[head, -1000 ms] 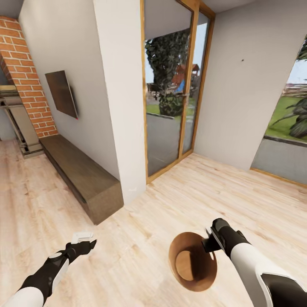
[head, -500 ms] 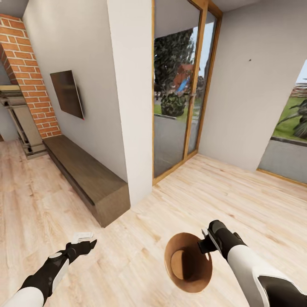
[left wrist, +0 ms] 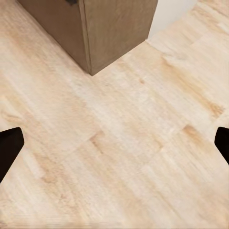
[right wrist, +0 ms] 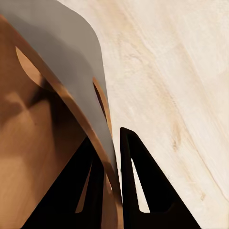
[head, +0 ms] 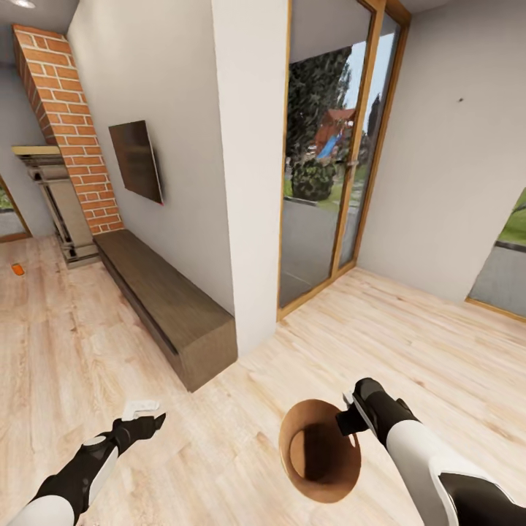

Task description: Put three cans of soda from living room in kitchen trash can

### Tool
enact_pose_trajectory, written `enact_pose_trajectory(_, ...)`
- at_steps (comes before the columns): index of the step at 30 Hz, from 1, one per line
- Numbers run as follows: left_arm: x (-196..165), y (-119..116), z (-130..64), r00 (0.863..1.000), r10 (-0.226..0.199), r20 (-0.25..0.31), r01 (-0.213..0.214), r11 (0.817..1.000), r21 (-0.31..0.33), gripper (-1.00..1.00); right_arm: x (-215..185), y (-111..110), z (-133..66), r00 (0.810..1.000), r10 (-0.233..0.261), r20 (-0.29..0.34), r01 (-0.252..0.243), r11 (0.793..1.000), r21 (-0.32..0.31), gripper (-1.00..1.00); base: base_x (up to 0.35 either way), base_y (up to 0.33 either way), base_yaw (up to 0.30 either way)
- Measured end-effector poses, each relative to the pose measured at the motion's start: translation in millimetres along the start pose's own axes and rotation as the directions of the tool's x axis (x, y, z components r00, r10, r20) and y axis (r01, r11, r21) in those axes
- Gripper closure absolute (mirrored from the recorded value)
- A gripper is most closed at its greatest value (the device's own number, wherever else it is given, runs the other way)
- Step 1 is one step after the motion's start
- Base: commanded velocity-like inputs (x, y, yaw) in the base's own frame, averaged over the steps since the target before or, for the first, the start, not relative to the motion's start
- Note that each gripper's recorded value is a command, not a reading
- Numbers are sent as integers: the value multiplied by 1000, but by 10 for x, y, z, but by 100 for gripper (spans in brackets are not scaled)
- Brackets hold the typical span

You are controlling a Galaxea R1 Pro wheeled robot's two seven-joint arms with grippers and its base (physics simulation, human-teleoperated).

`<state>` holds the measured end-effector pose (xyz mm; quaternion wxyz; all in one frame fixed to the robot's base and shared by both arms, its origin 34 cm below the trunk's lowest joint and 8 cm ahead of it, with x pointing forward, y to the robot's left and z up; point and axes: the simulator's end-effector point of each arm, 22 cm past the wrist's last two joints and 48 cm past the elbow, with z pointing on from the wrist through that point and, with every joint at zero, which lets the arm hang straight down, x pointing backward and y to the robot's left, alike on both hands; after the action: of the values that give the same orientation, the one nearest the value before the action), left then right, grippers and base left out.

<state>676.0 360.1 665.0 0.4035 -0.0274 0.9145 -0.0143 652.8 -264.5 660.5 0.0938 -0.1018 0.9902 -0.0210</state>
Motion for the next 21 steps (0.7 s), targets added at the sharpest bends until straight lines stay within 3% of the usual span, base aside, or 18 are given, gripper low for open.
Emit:
enact_pose_trajectory(12, -24, -10, -1, 1000, 6, 17, -6, 1000, 1, -100, 35, 2, 20, 1000, -14, -6, 14, 1000, 11, 100, 1, 0, 16)
enact_pose_trajectory(21, -1, -9, 9, 1000, 5, 12, -5, 1000, 1, -100, 58, 62, 50, 1000, -21, -13, 21, 1000, 5, 100, 20, 1, 176)
